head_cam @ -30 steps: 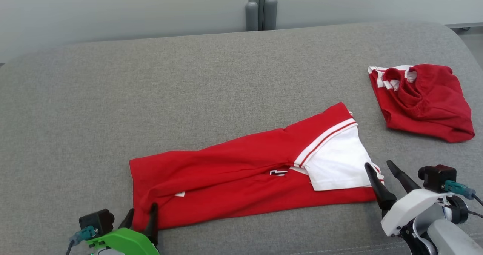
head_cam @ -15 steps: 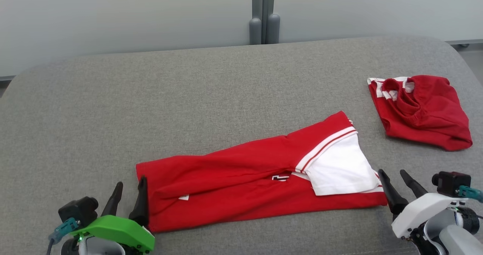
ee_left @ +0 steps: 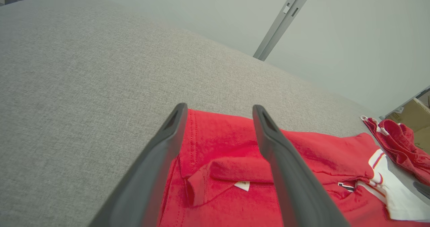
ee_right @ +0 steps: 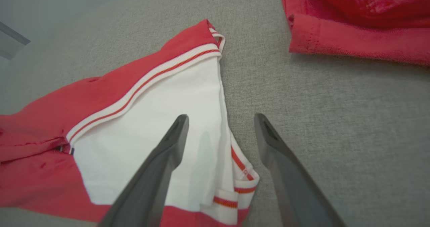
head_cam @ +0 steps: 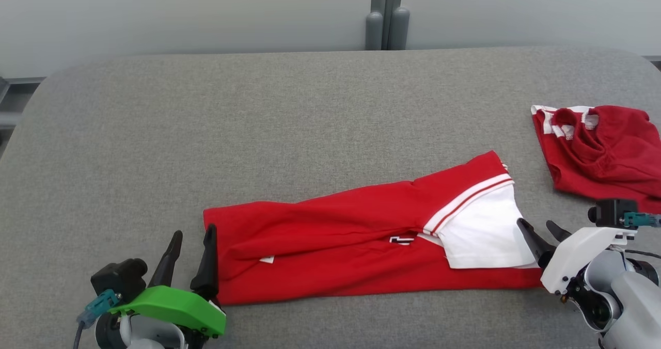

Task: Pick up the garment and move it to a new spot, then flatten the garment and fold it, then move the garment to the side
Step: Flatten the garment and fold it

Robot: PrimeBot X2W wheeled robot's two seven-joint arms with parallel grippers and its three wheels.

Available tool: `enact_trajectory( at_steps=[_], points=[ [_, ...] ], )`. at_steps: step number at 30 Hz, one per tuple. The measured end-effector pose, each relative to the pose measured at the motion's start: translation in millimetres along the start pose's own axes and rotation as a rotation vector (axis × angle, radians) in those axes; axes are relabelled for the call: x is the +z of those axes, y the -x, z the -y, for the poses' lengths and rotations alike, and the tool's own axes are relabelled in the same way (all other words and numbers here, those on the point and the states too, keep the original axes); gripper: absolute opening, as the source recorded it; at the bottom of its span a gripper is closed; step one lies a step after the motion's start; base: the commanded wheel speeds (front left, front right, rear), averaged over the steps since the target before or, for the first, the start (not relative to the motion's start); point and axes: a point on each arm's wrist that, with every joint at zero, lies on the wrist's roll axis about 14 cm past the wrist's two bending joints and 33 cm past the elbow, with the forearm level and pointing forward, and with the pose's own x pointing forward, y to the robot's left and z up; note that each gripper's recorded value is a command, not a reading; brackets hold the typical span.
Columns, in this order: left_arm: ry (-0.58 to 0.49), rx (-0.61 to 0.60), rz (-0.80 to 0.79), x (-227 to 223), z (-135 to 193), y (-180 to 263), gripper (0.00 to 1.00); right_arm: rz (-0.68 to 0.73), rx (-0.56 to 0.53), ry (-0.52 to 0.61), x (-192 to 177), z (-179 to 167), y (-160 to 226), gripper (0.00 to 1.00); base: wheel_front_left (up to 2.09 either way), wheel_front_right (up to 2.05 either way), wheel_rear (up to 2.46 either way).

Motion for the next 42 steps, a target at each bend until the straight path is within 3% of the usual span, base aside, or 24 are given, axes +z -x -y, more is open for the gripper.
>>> enact_trajectory(
  at_steps=[11, 19, 20, 21, 23, 25, 36, 42],
  points=[
    [0.009, 0.074, 0.042, 12.2, -22.0, 2.9, 1.00, -0.170, 0.022, -0.048, -26.0, -9.0, -18.5, 1.00, 0.00, 0.00, 0.00],
    [0.008, 0.082, 0.049, 14.3, -24.0, 3.0, 1.00, -0.208, 0.036, -0.052, -28.5, -13.9, -21.1, 1.00, 0.00, 0.00, 0.00],
    [0.009, 0.082, 0.052, 15.1, -24.0, 2.6, 1.00, -0.211, 0.042, -0.051, -29.1, -16.3, -21.6, 0.67, 0.00, 0.00, 0.00],
    [0.009, 0.082, 0.054, 15.8, -24.0, 2.2, 1.00, -0.213, 0.049, -0.048, -29.2, -19.2, -22.3, 0.45, 0.00, 0.00, 0.00],
    [0.007, 0.079, 0.058, 17.2, -23.3, 1.5, 1.00, -0.218, 0.063, -0.045, -29.0, -25.4, -23.9, 0.30, 0.00, 0.00, 0.00],
    [0.005, 0.075, 0.061, 18.3, -22.2, 0.8, 1.00, -0.218, 0.071, -0.043, -29.1, -28.4, -24.3, 0.01, 0.00, 0.00, 0.00],
    [0.010, 0.092, 0.060, 17.4, -27.1, 1.9, 1.00, -0.116, 0.076, -0.042, 0.6, -27.1, -25.0, 0.00, 0.00, 0.00, 0.00],
    [0.006, 0.071, 0.046, 12.5, -20.6, -0.1, 1.00, -0.071, 0.017, -0.023, 17.4, 2.9, -14.0, 0.00, 0.00, 0.00, 0.00]
  ],
)
